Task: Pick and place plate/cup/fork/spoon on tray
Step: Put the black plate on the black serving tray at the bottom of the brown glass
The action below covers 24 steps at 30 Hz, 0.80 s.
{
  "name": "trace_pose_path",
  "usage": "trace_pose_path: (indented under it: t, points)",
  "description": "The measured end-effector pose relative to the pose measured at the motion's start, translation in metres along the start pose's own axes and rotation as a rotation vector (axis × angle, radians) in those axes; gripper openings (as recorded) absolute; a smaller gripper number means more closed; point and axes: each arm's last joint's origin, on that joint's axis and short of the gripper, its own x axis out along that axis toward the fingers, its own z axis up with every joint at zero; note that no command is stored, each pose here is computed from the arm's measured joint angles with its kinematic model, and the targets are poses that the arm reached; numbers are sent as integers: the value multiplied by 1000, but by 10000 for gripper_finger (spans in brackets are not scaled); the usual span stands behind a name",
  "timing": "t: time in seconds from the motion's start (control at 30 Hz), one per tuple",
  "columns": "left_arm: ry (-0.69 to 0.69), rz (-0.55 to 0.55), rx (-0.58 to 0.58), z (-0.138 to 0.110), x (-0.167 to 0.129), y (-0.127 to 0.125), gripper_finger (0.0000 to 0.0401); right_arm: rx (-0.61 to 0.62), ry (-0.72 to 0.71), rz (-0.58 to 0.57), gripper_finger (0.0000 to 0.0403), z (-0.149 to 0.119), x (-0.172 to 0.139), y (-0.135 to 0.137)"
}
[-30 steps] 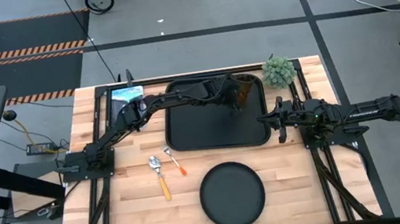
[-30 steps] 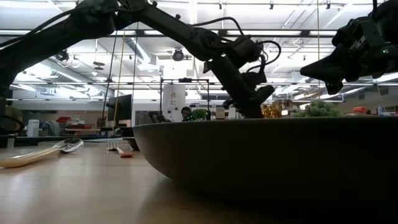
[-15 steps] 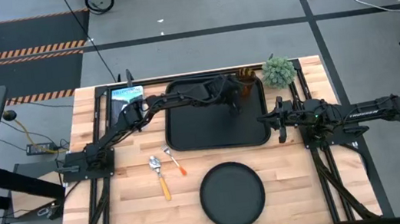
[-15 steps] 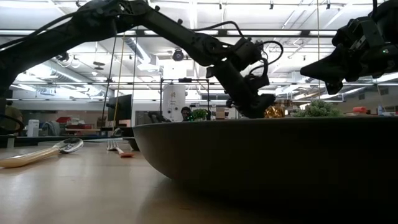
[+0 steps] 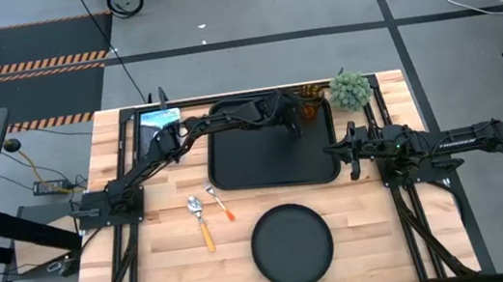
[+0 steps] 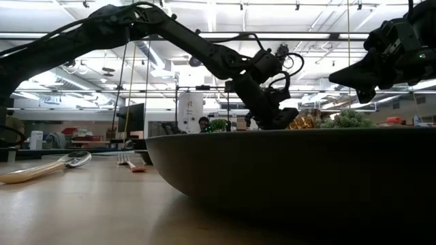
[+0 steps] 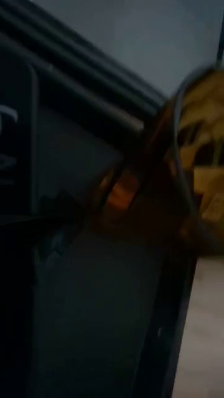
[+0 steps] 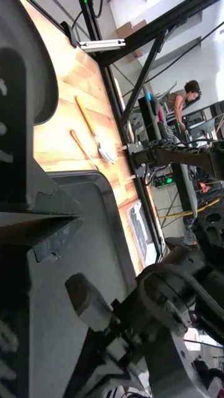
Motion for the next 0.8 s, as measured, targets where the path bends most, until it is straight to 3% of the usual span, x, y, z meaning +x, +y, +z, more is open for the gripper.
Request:
trace_pose_path:
  t: [0.27,0.47,0.8]
  points:
    - [239,-162,84,-1,-39,-8,4,1,-8,2,23,1,0,0]
    - [405,-205,138,-3,-69,-18,4,2,-14,3,22,1,0,0]
    - [595,-314,259,-6,-121,-70,3,2,-16,2,22,1,0,0]
